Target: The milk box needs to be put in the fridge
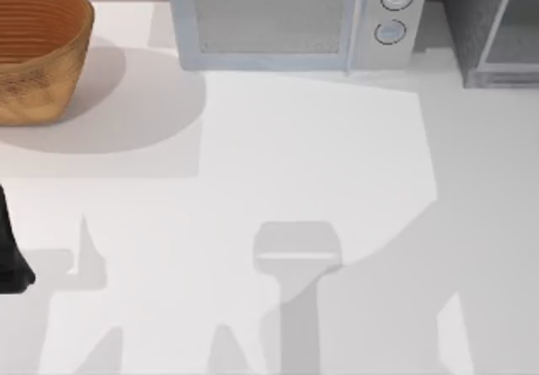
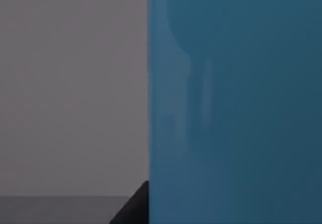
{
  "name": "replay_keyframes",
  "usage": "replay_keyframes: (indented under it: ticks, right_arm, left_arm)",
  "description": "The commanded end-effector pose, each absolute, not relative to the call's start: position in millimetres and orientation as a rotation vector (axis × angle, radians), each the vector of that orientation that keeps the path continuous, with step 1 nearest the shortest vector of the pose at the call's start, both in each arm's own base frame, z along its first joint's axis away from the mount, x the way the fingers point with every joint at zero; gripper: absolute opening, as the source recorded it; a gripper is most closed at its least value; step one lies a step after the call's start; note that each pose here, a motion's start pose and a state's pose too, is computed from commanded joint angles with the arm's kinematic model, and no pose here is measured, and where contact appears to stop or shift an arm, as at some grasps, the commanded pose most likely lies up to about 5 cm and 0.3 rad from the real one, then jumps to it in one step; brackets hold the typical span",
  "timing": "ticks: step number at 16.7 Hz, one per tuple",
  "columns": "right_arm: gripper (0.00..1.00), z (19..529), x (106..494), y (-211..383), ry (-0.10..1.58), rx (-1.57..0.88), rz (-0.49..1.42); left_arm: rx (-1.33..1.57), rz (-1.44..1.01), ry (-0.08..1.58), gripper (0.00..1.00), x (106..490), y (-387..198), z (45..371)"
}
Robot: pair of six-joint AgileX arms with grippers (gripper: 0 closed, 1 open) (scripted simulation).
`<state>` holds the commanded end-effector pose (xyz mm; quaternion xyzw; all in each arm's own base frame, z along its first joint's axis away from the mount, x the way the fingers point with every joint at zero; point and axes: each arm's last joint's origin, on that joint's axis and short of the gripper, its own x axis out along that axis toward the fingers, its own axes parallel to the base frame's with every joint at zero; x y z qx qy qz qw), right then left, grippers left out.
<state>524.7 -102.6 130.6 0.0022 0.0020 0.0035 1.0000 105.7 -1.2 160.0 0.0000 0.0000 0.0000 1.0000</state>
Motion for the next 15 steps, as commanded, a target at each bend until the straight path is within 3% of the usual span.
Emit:
replay_keyframes:
  ticks: [13,15]
  right_arm:
    - [0.98,130.6,524.7,-102.6,0.004,0.004,0.007]
    - [1.0,130.6,524.7,-102.6,0.004,0.004,0.007]
  left_arm:
    - [0.0,0.0,0.0,1.0,105.7,-1.2,160.0]
    - [0.0,0.0,0.0,1.0,105.7,-1.2,160.0]
